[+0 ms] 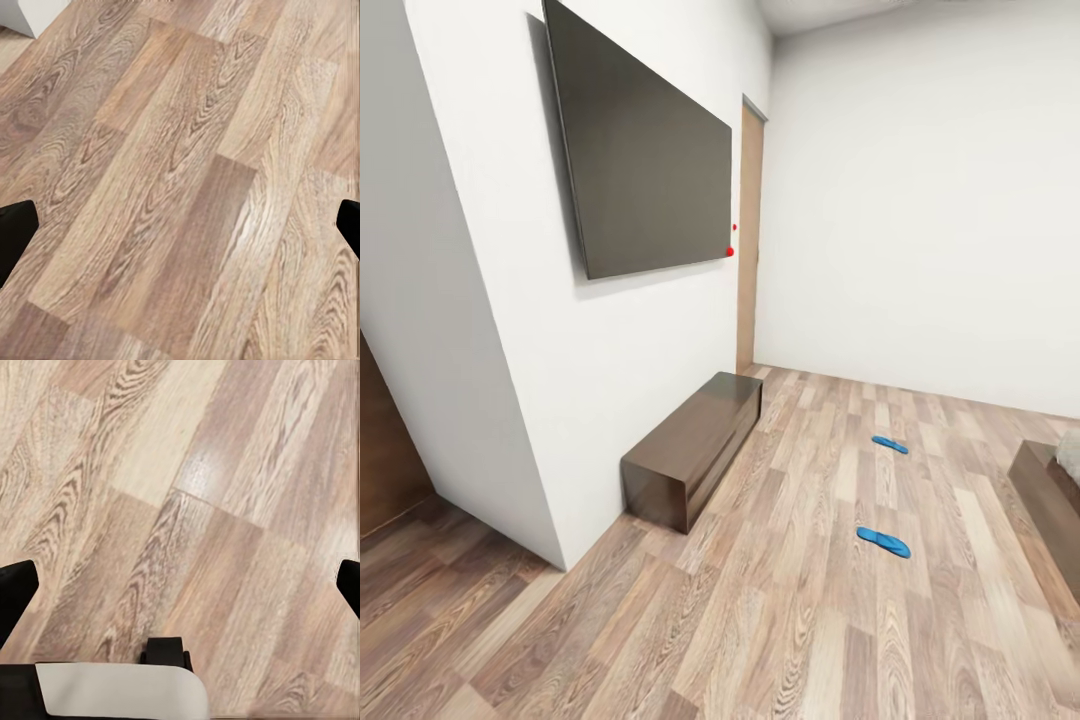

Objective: In the bedroom, move the book from the bed onto either nightstand, and place the two sandals side by side next to the bed.

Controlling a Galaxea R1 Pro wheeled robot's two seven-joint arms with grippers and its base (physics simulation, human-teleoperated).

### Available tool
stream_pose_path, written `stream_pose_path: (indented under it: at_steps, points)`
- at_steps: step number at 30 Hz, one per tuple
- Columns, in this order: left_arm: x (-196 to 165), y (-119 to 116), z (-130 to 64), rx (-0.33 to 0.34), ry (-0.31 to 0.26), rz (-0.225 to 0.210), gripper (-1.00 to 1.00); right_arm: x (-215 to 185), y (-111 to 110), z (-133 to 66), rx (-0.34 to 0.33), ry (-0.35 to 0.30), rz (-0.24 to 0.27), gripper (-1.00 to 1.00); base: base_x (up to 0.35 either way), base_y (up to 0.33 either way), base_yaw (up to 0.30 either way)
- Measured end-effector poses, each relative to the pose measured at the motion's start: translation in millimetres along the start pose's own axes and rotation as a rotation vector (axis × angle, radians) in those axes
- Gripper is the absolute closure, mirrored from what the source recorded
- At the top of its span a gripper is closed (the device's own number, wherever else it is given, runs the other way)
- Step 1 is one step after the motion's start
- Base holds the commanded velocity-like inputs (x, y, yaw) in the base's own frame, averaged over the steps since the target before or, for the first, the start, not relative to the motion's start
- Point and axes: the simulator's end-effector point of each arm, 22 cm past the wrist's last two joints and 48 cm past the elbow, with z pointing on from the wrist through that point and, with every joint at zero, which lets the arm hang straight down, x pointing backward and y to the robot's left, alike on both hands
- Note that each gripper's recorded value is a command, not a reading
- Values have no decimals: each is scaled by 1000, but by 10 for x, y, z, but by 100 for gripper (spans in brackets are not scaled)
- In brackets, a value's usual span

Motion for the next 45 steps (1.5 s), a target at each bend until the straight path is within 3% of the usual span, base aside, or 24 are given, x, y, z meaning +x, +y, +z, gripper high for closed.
stream_pose_path:
  at_steps: [45]
  points:
    - [1,-22,0,3,0,-2,-100,-1,-4,0,1,0,0,-100,0,0,-282]
